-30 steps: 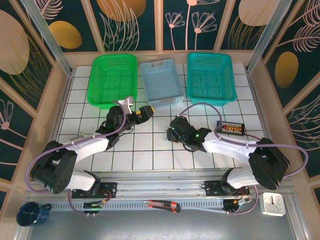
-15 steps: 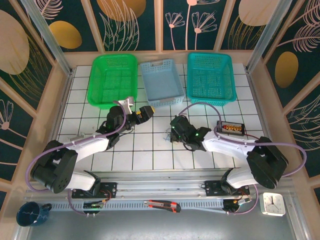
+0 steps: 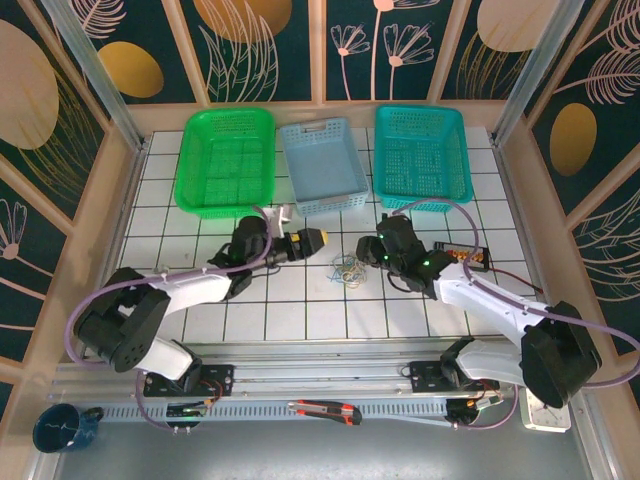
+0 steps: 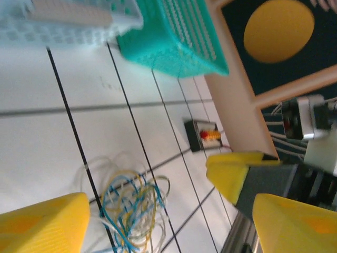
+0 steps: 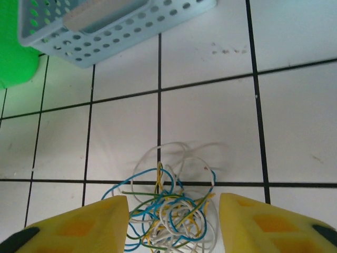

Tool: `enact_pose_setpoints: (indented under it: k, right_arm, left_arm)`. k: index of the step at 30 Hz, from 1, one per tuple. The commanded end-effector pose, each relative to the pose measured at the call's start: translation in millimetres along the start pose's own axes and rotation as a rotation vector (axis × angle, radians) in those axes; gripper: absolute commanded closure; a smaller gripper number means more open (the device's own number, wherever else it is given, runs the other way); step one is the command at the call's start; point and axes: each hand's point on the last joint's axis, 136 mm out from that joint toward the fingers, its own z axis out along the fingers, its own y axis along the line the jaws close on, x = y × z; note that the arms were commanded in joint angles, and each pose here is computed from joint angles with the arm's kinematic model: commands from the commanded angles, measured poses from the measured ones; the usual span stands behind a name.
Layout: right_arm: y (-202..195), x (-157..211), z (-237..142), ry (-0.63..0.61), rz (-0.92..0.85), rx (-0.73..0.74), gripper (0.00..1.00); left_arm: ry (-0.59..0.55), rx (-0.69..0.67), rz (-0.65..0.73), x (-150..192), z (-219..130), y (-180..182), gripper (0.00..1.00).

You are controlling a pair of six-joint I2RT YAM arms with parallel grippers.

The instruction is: Untangle the cables

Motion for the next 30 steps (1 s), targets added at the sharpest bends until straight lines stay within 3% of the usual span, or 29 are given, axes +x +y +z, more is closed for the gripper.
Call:
enact_pose_setpoints:
  k: [1,5,18,30]
  right_arm:
    - [5,1,-3,0.003,0.028,-0.055,0.45]
    - [3,6,-2,0.012,0.05,-0.065,0.39]
    - [-3,14,1,0.021,0.082,-0.071,0.38]
    - [-7,17,0,0.019,0.087,-0.067,0.37]
  left_arm:
    - [0.08,-0.036,0.045,29,10,6,0.27]
    - [0.111,-0.068,0.076,51,11,11,0.36]
    - [0.218,-0.139,0.176,81,24,26,0.63]
    - [0.241,-0.144,0.177,88,33,29,0.67]
